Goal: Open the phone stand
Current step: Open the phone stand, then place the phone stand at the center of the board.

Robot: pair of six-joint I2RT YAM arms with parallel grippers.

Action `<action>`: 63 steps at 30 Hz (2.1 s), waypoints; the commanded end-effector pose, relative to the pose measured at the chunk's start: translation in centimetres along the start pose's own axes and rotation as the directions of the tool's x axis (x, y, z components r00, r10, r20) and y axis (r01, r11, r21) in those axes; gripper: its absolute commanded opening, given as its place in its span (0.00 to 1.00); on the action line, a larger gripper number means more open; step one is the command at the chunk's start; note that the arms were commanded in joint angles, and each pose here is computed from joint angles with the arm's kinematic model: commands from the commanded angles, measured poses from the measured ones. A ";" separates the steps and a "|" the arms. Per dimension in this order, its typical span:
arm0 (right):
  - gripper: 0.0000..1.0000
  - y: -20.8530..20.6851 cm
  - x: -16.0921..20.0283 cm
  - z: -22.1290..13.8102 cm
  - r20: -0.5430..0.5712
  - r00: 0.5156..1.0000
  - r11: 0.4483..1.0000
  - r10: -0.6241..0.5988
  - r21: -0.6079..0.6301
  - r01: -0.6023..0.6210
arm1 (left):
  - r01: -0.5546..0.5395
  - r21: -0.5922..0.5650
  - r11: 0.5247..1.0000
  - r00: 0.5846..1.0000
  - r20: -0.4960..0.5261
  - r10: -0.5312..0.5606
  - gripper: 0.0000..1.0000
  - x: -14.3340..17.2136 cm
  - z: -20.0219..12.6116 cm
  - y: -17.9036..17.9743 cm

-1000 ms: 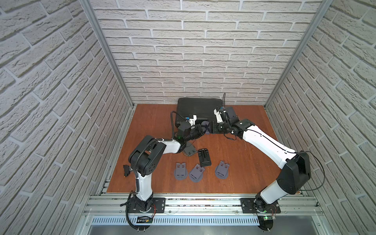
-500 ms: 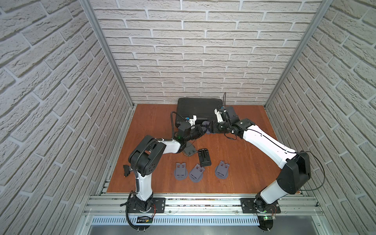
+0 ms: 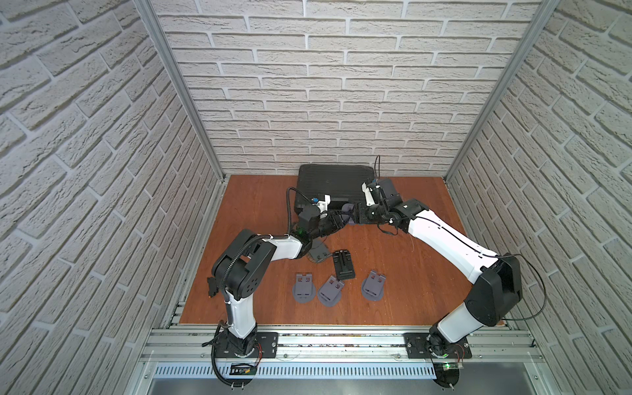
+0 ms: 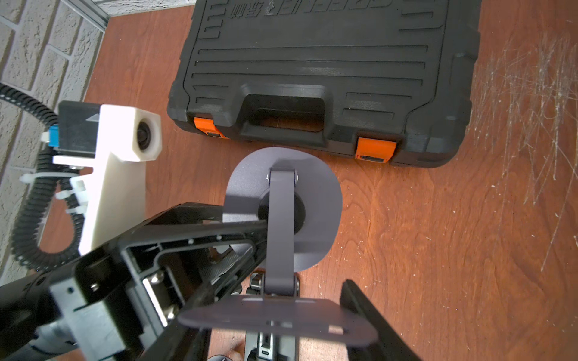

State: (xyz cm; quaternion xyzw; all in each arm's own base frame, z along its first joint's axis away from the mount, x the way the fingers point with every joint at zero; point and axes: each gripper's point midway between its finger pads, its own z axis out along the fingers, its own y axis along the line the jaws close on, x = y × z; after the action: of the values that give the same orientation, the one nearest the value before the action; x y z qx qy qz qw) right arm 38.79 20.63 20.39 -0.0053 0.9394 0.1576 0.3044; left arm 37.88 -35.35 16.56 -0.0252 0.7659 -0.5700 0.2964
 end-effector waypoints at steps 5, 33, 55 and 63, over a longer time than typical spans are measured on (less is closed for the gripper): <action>0.31 -0.1 -1.2 -0.3 0.031 0.999 1.000 -0.008 0.018 0.008 | -0.077 0.017 0.997 0.997 0.002 0.077 0.43 0.3 -1.5 -1.6; 0.29 -6.1 3.8 0.0 -0.119 0.993 0.981 0.015 0.192 0.008 | -0.392 -0.527 0.754 0.901 -0.053 0.432 0.68 -2.8 -10.8 2.4; 0.28 -8.2 5.2 4.6 -0.212 0.977 0.953 0.029 0.301 0.037 | -0.426 -0.661 0.618 0.839 -0.034 0.543 0.89 -4.1 -15.1 2.6; 0.28 -8.6 4.5 5.9 -0.212 0.977 0.945 0.015 0.323 0.055 | -0.417 -0.658 0.627 0.850 -0.038 0.526 0.89 -3.7 -15.0 3.0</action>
State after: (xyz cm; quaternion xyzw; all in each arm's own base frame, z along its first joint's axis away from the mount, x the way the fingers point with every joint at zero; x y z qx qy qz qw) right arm 37.93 14.80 9.67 0.0198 0.9842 0.0021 0.1758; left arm 34.79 -20.18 17.90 0.0330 0.8702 -0.1689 0.4617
